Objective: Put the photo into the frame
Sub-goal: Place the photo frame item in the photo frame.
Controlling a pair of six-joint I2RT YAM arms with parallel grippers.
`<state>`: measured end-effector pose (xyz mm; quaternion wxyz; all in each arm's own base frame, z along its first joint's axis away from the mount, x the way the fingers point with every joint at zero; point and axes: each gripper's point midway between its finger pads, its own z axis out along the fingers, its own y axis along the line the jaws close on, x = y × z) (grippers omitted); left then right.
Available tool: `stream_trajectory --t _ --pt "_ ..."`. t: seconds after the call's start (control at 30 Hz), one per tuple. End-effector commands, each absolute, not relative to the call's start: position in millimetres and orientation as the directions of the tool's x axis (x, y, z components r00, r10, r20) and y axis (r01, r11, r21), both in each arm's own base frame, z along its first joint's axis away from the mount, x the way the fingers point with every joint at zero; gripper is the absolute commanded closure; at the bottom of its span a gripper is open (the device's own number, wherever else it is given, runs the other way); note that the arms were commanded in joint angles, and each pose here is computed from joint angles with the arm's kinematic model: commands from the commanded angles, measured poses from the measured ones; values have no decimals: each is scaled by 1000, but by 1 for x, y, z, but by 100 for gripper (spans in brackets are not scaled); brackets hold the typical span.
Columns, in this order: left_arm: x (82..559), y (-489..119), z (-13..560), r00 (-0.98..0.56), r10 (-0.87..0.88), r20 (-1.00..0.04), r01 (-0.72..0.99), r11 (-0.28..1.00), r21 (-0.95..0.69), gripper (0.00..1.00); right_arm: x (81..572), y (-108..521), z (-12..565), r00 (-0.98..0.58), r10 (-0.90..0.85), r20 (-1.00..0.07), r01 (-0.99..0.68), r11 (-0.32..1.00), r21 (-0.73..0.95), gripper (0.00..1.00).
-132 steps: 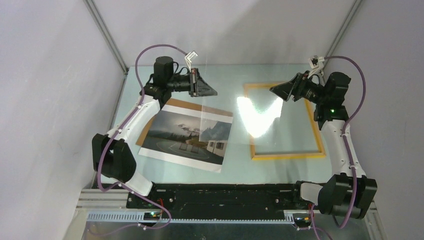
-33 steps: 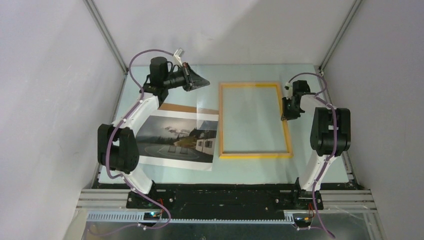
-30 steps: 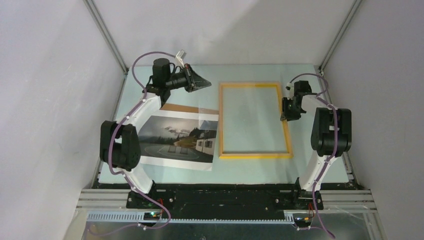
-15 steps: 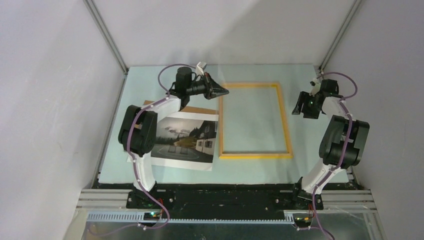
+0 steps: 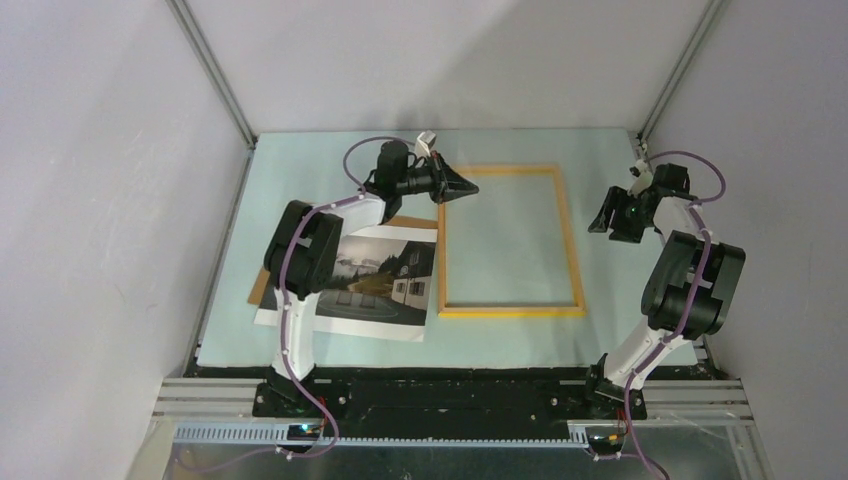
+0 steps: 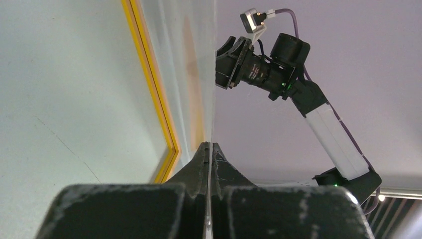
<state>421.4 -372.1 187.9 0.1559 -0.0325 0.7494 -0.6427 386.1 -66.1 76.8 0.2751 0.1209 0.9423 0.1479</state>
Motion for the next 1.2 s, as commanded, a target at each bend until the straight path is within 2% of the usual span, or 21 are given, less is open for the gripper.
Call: stream_trajectory --t 0.0,0.43,1.17 --pt "425 -388 213 -933 -247 -263 241 113 -964 100 383 -62 75 -826 303 -475 120 918 377 38" --pt "424 -403 181 -944 -231 -235 214 113 -970 100 379 -59 66 -840 315 -441 122 902 414 42" --pt "425 -402 154 -940 -227 -256 227 145 -963 100 375 -58 59 -851 324 -413 127 890 438 45"
